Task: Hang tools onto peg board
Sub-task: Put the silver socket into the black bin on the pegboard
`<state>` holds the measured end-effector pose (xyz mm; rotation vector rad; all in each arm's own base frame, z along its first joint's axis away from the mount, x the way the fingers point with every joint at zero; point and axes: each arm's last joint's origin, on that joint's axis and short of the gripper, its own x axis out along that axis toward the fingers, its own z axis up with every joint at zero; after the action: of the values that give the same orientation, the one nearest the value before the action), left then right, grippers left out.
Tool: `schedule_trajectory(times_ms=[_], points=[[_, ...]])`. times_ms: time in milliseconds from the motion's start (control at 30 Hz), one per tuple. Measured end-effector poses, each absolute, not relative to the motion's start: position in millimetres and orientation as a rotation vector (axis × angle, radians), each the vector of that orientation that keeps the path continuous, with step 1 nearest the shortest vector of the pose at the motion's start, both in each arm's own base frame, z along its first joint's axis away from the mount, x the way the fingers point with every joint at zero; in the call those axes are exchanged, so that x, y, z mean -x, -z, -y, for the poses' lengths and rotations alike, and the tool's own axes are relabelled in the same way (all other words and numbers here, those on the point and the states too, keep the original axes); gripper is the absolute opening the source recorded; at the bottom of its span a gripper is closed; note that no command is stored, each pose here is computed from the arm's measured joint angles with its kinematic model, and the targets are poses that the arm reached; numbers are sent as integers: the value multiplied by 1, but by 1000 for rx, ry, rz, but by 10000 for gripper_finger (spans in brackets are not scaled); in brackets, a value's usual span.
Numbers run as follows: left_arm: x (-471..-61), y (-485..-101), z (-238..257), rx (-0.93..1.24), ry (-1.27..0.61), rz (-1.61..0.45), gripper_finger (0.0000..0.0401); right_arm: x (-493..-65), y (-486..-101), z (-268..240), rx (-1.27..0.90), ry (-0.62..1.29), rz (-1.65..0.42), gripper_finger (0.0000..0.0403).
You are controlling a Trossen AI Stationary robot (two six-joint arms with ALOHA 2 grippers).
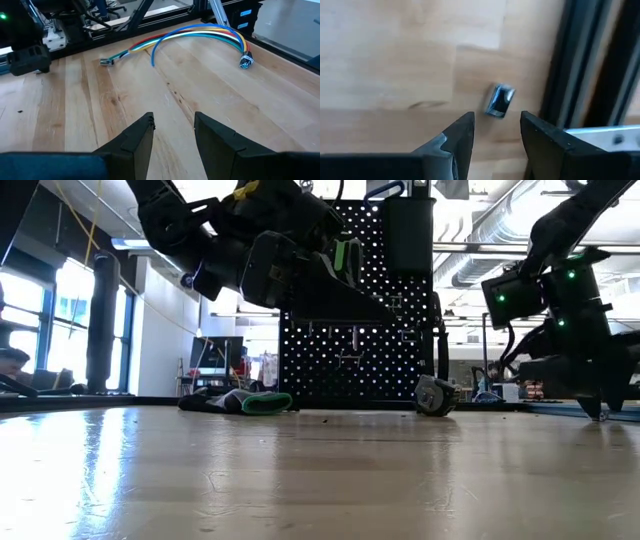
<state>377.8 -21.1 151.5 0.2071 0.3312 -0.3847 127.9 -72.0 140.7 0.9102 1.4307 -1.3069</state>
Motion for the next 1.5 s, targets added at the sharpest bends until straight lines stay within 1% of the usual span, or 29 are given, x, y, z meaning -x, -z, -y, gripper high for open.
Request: schedule_trajectory(times_ms=[233,367,467,633,833,1033,1200,1333,1400,1467,1500], points=[[-378,-151,21,-206,385,-337,136,-128,-141,77,-867,1358,-1382,156],[-378,-151,21,-205,385,-338,136,-131,-140,81,-883,1321,-1351,156],[-378,-151,21,-204,385,-338,136,-130,-140,84,-899,1327,-1342,156],[-377,-151,21,-189,384,-343,136,-129,-140,85,-925,1314,-1351,153],[-377,-150,22,-186,385,-352,136,-130,-140,79,-954,1252,-1398,135],[-377,-149,22,-190,386,-356,136,-130,-141,68,-910,1289,-1435,134],[-377,-149,22,-195,387,-356,136,-137,-141,54,-863,1223,-1452,134],[-377,-149,22,-203,388,-354,136,-141,-141,48,-837,1220,-1419,134],[-377,-149,22,-203,388,-354,136,-144,-140,48,-883,1225,-1380,134],[-377,-149,21,-205,388,-353,136,-151,-139,49,-934,1171,-1328,134],[-377,-150,21,-205,388,-349,136,-156,-139,49,-957,1110,-1298,134]])
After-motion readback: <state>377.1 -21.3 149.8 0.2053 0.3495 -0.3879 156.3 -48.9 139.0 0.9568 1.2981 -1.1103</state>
